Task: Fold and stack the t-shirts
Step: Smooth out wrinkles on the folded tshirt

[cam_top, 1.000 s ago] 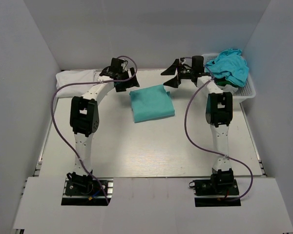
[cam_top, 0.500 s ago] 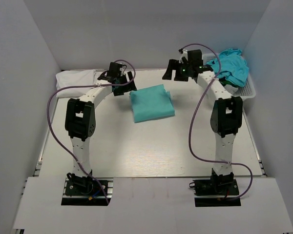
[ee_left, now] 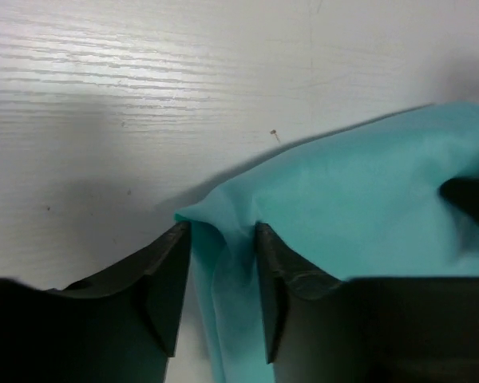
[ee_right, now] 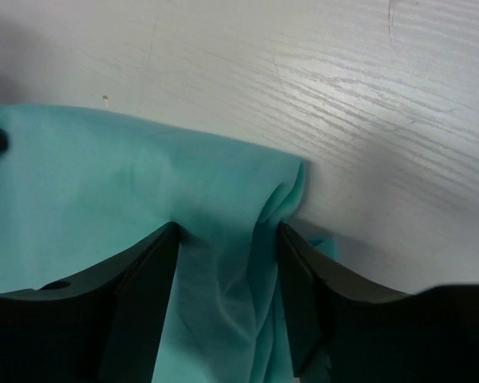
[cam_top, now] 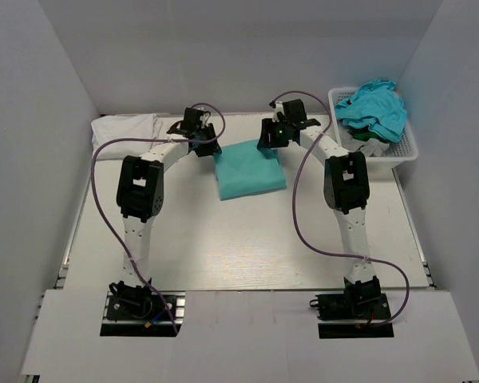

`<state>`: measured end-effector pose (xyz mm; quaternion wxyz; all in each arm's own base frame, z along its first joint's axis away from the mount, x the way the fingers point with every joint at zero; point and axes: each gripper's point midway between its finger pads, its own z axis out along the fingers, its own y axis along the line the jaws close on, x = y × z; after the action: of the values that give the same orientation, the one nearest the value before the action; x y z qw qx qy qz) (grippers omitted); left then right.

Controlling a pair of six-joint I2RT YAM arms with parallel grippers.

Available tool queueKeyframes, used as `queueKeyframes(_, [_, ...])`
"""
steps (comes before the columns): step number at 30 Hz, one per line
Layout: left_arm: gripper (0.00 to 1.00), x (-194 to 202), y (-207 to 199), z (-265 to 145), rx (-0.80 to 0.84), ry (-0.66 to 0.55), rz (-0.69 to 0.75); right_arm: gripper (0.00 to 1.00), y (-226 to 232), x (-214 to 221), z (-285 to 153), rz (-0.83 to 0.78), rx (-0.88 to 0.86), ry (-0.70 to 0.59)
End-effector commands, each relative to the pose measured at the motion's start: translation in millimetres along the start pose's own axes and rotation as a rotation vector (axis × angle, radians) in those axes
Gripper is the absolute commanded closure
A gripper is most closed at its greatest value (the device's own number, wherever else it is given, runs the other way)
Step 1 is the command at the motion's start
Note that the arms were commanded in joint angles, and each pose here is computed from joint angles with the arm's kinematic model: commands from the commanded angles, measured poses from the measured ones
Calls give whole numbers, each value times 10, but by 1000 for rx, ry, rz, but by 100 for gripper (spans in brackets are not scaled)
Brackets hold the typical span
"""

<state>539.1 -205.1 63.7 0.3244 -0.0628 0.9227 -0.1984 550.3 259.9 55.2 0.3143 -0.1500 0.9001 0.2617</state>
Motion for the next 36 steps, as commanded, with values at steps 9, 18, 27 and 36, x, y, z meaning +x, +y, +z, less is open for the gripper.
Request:
queueKeyframes(9, [97, -184, -211, -60, 94, -39, 3, 81, 261, -490, -183, -59, -83, -169])
queueKeyframes(18, [100, -259, -397, -470, 123, -110, 38, 100, 487, -543, -636, -66, -108, -243])
queueKeyframes(27, [100, -234, -749, -891, 293, -137, 77, 100, 558, -288, -1076, -12, -84, -314])
queueKeyframes(36, [100, -163, -675, -434, 271, -64, 62, 100, 268, -27, -849, 123, -9, -255])
